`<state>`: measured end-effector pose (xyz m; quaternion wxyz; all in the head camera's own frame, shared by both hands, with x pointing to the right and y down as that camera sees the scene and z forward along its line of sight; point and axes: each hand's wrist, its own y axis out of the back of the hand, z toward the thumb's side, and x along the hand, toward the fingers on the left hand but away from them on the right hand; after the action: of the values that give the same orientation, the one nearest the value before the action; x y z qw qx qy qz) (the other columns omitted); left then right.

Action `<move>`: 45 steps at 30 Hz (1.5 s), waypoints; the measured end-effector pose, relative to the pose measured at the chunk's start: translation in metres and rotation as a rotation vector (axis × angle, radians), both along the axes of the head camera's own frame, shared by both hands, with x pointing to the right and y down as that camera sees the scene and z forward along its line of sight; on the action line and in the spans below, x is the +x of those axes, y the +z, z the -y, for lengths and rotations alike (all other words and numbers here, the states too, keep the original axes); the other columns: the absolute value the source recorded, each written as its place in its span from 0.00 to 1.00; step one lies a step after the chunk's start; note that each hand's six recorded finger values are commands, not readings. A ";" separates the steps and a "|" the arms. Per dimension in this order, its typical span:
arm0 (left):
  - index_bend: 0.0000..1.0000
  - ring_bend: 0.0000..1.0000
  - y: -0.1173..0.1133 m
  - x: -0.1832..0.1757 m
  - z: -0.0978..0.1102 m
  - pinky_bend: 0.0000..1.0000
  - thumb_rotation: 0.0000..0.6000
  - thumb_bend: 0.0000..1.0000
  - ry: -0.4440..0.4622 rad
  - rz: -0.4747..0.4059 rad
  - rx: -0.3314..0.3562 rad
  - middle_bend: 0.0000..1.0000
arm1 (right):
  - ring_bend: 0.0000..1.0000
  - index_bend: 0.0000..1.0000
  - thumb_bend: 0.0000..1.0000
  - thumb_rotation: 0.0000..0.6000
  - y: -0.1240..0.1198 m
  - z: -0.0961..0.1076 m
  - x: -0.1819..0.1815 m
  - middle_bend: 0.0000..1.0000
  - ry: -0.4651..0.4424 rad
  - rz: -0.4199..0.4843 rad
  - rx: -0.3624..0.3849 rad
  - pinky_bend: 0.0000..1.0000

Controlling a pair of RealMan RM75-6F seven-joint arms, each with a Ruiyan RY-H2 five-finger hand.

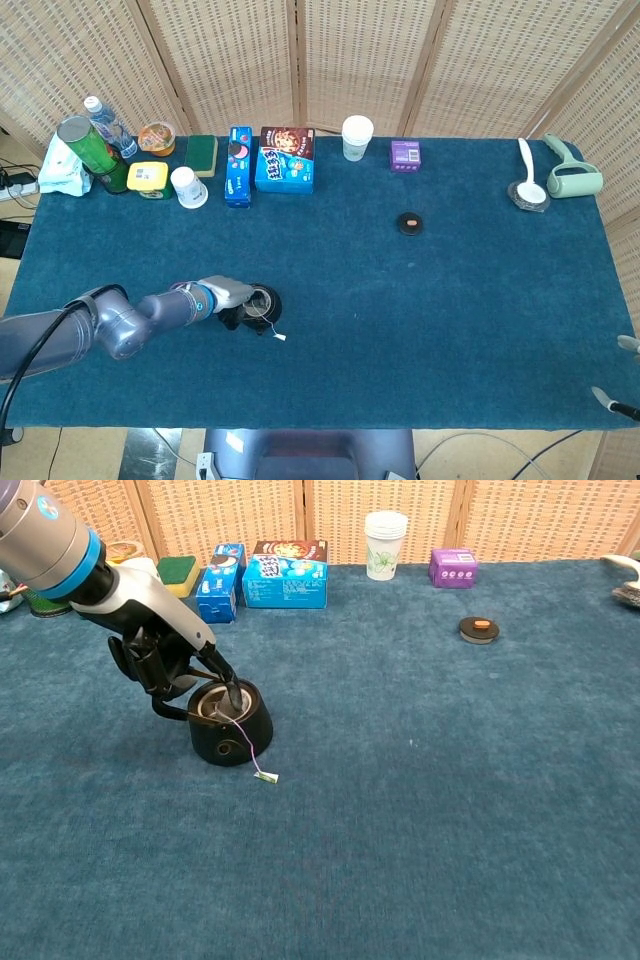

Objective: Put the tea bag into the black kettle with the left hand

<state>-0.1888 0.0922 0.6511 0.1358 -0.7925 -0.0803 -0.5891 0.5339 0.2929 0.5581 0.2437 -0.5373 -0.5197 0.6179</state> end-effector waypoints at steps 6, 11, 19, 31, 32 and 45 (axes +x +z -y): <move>0.10 1.00 -0.006 0.006 -0.003 1.00 1.00 1.00 0.008 -0.024 0.000 1.00 | 0.34 0.25 0.16 1.00 0.000 -0.001 0.001 0.29 0.003 -0.001 0.000 0.36; 0.10 1.00 -0.013 0.005 -0.002 1.00 1.00 1.00 -0.003 -0.044 0.014 1.00 | 0.34 0.25 0.15 1.00 -0.001 0.001 0.001 0.29 0.000 -0.002 0.003 0.36; 0.10 1.00 -0.028 -0.009 0.006 1.00 1.00 0.99 -0.070 -0.098 0.076 1.00 | 0.34 0.25 0.15 1.00 -0.001 0.005 -0.002 0.29 -0.014 -0.002 0.005 0.36; 0.07 0.94 -0.054 -0.039 0.015 0.92 1.00 0.85 -0.216 -0.220 0.246 1.00 | 0.34 0.25 0.15 1.00 -0.004 0.019 -0.014 0.29 -0.059 -0.008 0.013 0.36; 0.07 0.91 -0.057 -0.045 0.015 0.90 1.00 0.83 -0.231 -0.229 0.271 0.98 | 0.34 0.25 0.15 1.00 -0.004 0.021 -0.015 0.29 -0.064 -0.008 0.015 0.36; 0.04 0.33 -0.087 -0.145 0.000 0.51 1.00 0.57 -0.479 -0.221 0.666 0.39 | 0.29 0.25 0.15 1.00 -0.002 0.051 -0.050 0.29 -0.170 -0.006 0.032 0.32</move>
<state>-0.3341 0.0922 0.5642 0.2515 -0.7601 0.3158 -0.5092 0.4838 0.2423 0.5561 0.3054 -0.5738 -0.4812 0.5882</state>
